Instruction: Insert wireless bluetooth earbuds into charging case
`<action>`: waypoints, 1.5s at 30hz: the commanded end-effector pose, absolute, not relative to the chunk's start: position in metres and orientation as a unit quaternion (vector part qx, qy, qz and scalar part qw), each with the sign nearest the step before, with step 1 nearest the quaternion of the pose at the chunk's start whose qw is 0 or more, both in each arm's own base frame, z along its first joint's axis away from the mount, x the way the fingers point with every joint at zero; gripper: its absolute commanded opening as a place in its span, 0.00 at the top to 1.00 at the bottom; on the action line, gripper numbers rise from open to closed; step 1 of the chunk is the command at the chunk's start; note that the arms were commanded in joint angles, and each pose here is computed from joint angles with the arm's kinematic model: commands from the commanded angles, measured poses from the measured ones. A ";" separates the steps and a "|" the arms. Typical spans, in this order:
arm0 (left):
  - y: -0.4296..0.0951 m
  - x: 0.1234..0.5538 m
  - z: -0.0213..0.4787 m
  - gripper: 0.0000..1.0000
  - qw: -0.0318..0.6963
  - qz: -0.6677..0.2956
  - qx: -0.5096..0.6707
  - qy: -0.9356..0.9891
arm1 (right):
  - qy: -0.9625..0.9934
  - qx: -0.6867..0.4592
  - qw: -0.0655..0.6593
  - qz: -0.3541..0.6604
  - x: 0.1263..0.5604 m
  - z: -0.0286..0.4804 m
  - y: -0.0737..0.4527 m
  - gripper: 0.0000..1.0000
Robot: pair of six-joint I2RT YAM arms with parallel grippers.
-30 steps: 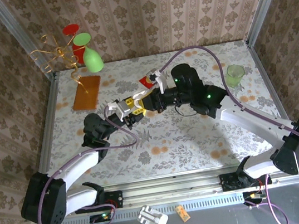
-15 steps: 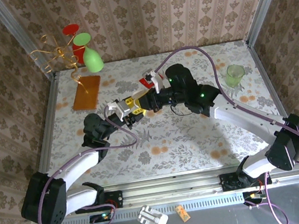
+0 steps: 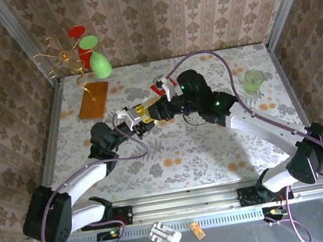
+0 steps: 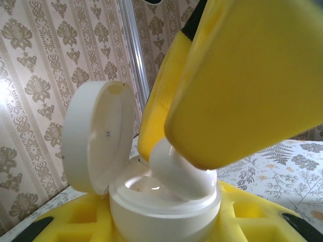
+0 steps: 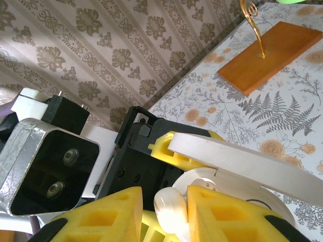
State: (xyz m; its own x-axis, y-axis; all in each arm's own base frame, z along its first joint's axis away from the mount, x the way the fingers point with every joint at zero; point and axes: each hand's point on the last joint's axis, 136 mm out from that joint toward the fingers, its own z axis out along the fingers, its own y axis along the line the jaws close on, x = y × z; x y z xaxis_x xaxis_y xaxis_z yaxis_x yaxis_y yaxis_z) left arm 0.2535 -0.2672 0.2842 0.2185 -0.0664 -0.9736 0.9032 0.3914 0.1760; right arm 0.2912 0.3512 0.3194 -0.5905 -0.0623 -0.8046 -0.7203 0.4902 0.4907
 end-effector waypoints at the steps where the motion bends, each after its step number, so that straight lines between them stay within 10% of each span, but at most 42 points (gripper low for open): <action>1: -0.269 0.245 0.304 0.75 0.681 -0.371 0.423 0.469 | 0.784 -0.248 0.399 0.406 0.301 0.326 0.344 0.68; 27: -0.271 0.247 0.289 0.75 0.677 -0.358 0.437 0.472 | 0.728 -0.221 0.505 0.408 0.294 0.382 0.313 0.44; 45: -0.269 0.241 0.294 0.75 0.688 -0.342 0.447 0.458 | 0.800 -0.209 0.454 0.332 0.328 0.325 0.308 0.44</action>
State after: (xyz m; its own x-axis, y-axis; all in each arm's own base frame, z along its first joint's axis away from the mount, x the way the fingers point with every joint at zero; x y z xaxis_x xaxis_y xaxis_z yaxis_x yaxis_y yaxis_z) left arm 0.2452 -0.2720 0.2768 0.2828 -0.0341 -0.9586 0.9027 0.3472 0.2540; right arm 0.3373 0.3141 0.3290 -0.5011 -0.0038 -0.8654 -0.6250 0.6932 0.3589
